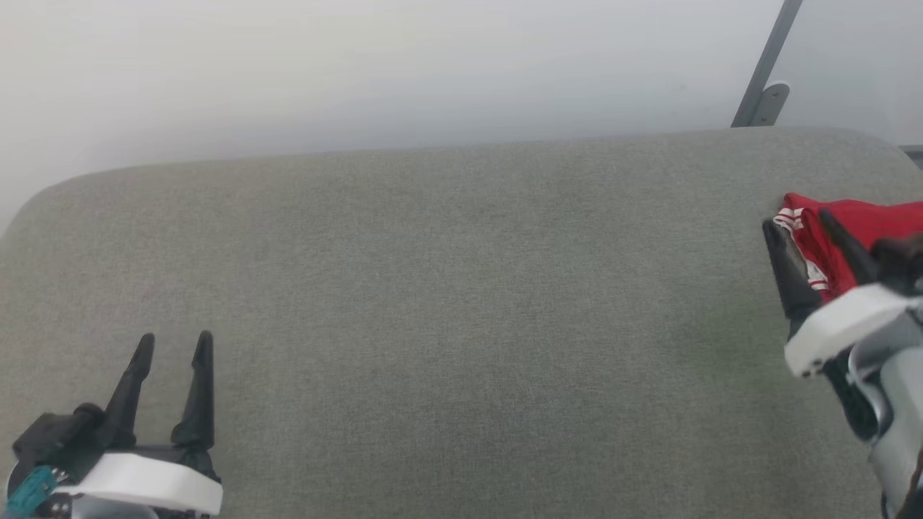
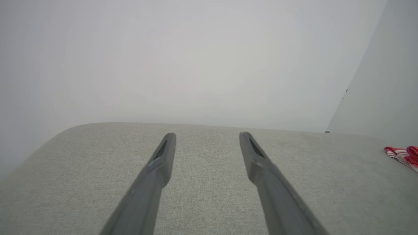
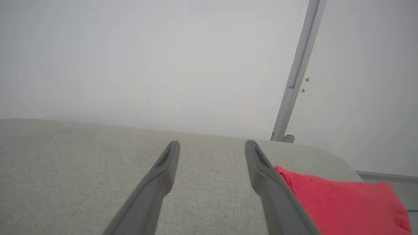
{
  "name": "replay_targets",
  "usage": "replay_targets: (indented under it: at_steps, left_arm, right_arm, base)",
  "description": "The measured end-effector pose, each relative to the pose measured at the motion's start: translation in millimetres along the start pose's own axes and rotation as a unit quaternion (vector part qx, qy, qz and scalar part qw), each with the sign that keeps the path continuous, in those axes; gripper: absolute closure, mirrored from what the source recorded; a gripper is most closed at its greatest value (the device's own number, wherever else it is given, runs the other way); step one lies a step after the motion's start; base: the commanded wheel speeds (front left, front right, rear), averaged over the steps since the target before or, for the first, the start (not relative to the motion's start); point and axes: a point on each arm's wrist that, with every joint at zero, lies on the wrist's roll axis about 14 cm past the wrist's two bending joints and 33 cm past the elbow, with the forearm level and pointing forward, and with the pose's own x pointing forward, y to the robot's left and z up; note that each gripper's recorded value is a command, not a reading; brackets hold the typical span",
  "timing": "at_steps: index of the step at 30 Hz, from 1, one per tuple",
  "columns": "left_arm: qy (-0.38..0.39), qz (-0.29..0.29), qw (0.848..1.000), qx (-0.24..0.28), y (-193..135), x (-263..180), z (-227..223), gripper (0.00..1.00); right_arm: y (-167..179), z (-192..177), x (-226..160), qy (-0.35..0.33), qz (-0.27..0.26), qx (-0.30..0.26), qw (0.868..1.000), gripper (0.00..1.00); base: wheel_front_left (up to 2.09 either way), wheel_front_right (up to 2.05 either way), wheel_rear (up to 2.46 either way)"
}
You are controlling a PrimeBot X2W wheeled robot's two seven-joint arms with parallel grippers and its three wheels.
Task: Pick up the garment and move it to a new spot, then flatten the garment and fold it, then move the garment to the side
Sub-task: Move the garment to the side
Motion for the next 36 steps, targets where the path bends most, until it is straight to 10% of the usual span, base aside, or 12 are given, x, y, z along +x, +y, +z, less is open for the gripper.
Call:
replay_targets:
  at_steps: [36]
  left_arm:
    - [0.004, 0.040, 0.999, -0.010, 20, -32, -2, 0.00]
  right_arm:
    - [6, -21, -75, -0.027, -0.062, 0.030, 0.997, 0.00]
  base:
    - [0.00, 0.00, 0.00]
